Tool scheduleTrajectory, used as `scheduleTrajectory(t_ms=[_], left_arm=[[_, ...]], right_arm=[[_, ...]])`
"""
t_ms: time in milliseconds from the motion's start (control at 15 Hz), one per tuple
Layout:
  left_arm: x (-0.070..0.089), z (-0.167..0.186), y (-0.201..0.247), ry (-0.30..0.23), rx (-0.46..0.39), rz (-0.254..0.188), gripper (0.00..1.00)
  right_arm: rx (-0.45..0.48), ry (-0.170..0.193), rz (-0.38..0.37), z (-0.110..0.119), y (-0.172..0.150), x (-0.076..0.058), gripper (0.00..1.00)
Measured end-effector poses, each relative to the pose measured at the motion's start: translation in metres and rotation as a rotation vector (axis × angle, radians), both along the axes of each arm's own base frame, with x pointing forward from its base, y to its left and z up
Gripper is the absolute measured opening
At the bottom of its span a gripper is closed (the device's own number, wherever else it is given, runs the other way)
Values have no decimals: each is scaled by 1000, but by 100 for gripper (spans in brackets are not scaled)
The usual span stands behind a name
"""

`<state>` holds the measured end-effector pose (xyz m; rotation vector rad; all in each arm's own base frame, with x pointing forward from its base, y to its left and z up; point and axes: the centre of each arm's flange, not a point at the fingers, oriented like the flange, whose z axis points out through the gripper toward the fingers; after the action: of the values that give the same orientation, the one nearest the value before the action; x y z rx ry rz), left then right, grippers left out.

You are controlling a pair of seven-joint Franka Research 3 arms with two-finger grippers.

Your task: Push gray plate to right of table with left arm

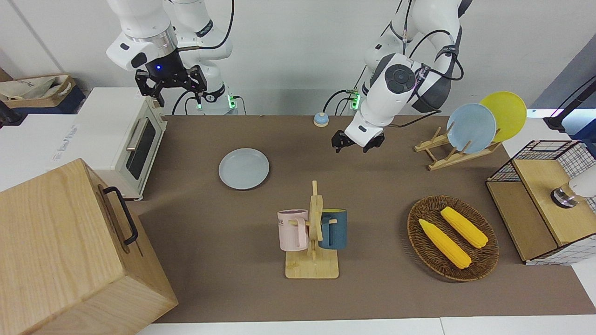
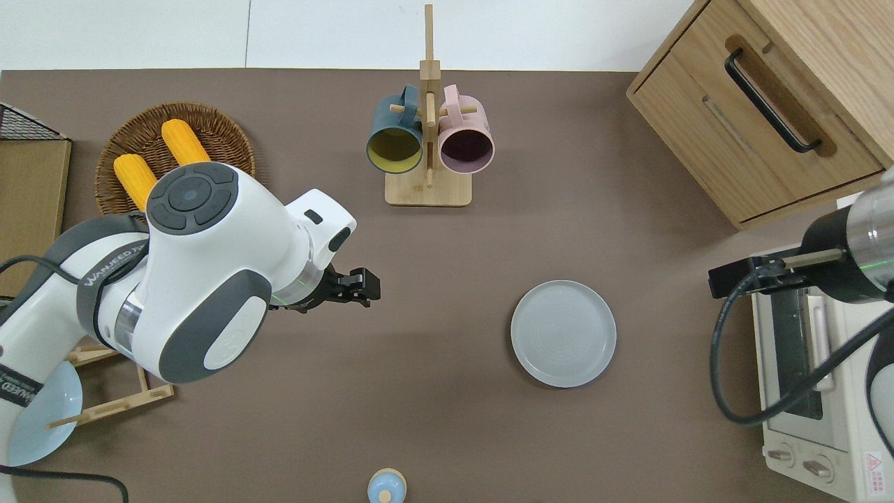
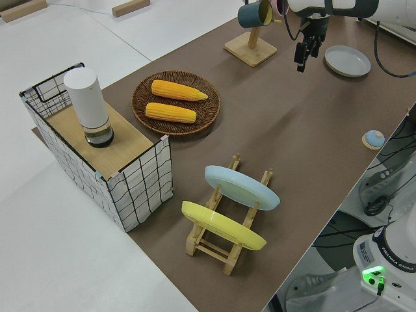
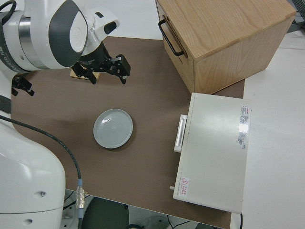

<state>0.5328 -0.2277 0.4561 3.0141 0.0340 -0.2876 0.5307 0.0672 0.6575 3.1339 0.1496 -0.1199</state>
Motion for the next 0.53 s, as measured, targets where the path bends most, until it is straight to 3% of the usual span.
scheduleTrajectory(t_ms=[267,533], left_arm=[[-1,0,-1,-9,15,-4,100],[1,-1,2,-37,67,30,100]], right_arm=[[0,0,0,0,0,0,99],[0,0,0,0,0,0,99]])
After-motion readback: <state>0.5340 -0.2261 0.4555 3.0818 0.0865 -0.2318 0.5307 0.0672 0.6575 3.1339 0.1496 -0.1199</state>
